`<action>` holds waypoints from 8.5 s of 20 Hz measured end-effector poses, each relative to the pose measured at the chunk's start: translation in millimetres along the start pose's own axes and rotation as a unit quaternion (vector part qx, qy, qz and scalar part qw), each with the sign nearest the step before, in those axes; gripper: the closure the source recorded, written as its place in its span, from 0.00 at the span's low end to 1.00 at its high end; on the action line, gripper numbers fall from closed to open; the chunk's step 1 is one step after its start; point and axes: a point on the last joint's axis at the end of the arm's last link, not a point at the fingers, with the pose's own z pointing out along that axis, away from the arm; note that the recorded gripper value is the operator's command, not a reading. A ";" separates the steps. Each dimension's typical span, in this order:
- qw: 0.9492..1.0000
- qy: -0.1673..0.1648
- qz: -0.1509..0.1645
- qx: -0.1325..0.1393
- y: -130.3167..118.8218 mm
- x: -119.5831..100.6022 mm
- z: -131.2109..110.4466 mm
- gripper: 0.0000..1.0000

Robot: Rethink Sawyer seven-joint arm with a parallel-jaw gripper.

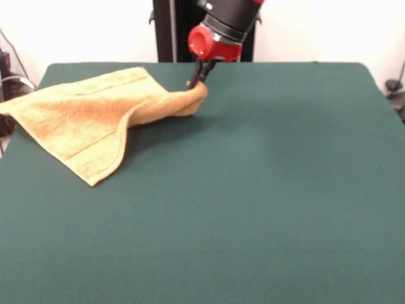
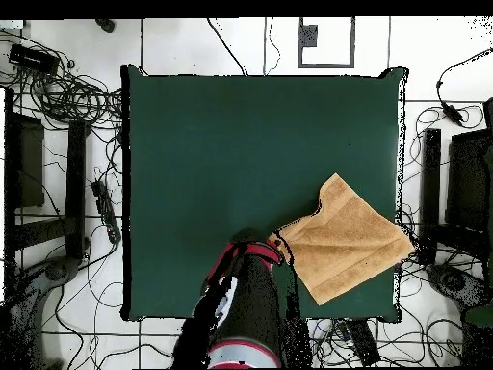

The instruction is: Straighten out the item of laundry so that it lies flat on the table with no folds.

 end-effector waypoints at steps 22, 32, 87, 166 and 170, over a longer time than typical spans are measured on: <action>0.983 -0.183 0.033 -0.011 36.9 -66.3 -38.8 1.00; 0.970 -0.237 0.061 0.002 32.3 -96.4 -47.3 1.00; 0.930 -0.106 0.344 -0.077 -182.8 -50.8 -30.4 0.00; 0.969 -0.231 0.086 0.015 -173.6 -68.3 91.9 1.00; 0.962 -0.232 0.145 -0.008 -186.1 -55.6 113.2 1.00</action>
